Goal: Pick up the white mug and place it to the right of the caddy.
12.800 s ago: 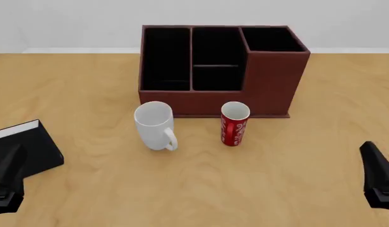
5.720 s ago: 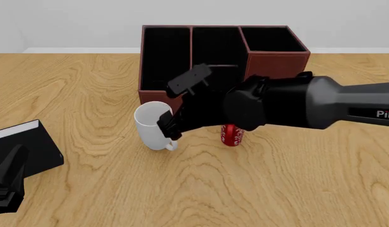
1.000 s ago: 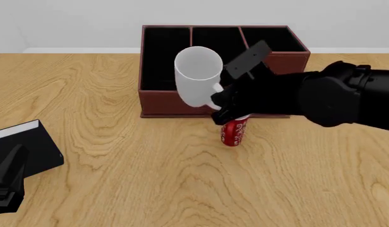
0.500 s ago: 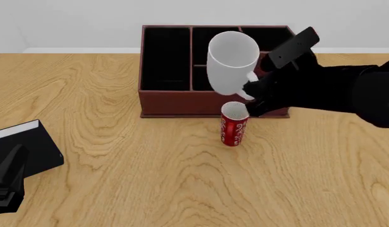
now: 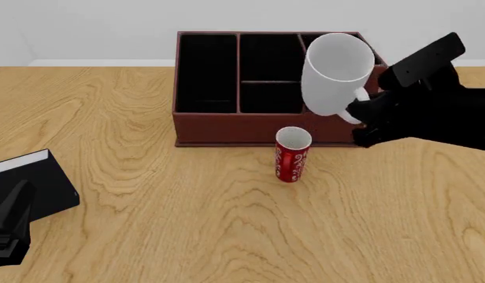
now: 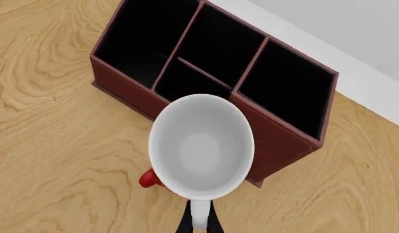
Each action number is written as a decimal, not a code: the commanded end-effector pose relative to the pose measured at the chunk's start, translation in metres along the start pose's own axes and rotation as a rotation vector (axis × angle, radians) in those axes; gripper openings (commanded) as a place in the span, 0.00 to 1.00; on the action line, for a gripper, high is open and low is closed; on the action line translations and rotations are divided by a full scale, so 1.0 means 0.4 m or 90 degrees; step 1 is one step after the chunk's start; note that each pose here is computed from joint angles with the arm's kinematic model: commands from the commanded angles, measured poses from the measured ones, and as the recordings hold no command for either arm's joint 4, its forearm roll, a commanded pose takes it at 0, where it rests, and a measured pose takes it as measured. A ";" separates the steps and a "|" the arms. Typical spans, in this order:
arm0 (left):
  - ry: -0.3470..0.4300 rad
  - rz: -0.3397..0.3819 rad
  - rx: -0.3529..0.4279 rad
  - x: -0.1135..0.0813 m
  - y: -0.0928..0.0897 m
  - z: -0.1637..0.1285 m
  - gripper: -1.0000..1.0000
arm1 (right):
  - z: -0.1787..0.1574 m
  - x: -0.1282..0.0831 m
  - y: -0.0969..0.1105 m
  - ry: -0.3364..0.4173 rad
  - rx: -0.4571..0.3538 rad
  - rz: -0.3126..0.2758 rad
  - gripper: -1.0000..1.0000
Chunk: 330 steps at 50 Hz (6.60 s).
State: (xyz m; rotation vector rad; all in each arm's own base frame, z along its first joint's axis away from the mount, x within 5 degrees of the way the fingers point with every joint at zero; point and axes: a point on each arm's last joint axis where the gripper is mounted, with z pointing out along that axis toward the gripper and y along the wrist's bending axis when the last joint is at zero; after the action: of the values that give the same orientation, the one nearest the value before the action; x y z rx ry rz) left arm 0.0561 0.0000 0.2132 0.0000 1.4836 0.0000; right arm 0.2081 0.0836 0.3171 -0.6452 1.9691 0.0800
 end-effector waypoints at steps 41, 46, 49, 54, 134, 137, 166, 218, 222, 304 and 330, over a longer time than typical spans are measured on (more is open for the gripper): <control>0.000 0.000 0.000 0.000 0.000 0.000 1.00 | -0.158 0.113 -0.091 0.022 0.166 0.100 0.00; 0.000 0.000 0.000 0.000 0.000 0.000 1.00 | -0.157 0.130 -0.094 0.029 0.178 0.109 0.00; 0.000 0.000 0.000 0.000 0.000 0.000 1.00 | -0.167 0.139 -0.100 0.032 0.194 0.118 0.00; 0.000 0.000 0.000 0.000 0.000 0.000 1.00 | -0.177 0.143 -0.103 0.033 0.204 0.126 0.00; 0.000 0.000 0.000 0.000 0.000 0.000 1.00 | -0.138 0.139 -0.257 0.063 0.339 0.183 0.00; 0.000 0.000 0.000 0.000 0.000 0.000 1.00 | -0.136 0.132 -0.264 0.060 0.341 0.186 0.00; 0.000 0.000 0.000 0.000 0.000 0.000 1.00 | -0.114 0.030 -0.345 0.044 0.346 0.203 0.00; 0.000 0.000 0.000 0.000 0.000 0.000 1.00 | 0.048 0.004 -0.428 0.067 0.310 0.231 0.00; 0.000 0.000 0.000 0.000 0.000 0.000 1.00 | 0.055 0.007 -0.436 0.071 0.312 0.230 0.00; 0.000 0.000 0.000 0.000 0.000 0.000 1.00 | 0.210 0.119 -0.477 0.115 0.302 0.275 0.00; 0.000 0.000 0.000 0.000 0.000 0.000 1.00 | 0.252 0.145 -0.475 0.123 0.293 0.273 0.00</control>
State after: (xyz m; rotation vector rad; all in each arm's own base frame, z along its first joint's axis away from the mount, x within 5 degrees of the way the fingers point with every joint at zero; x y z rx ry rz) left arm 0.0561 0.0000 0.2132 0.0000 1.4836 0.0000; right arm 0.3564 -0.0693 0.2632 0.0650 2.1893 -0.1838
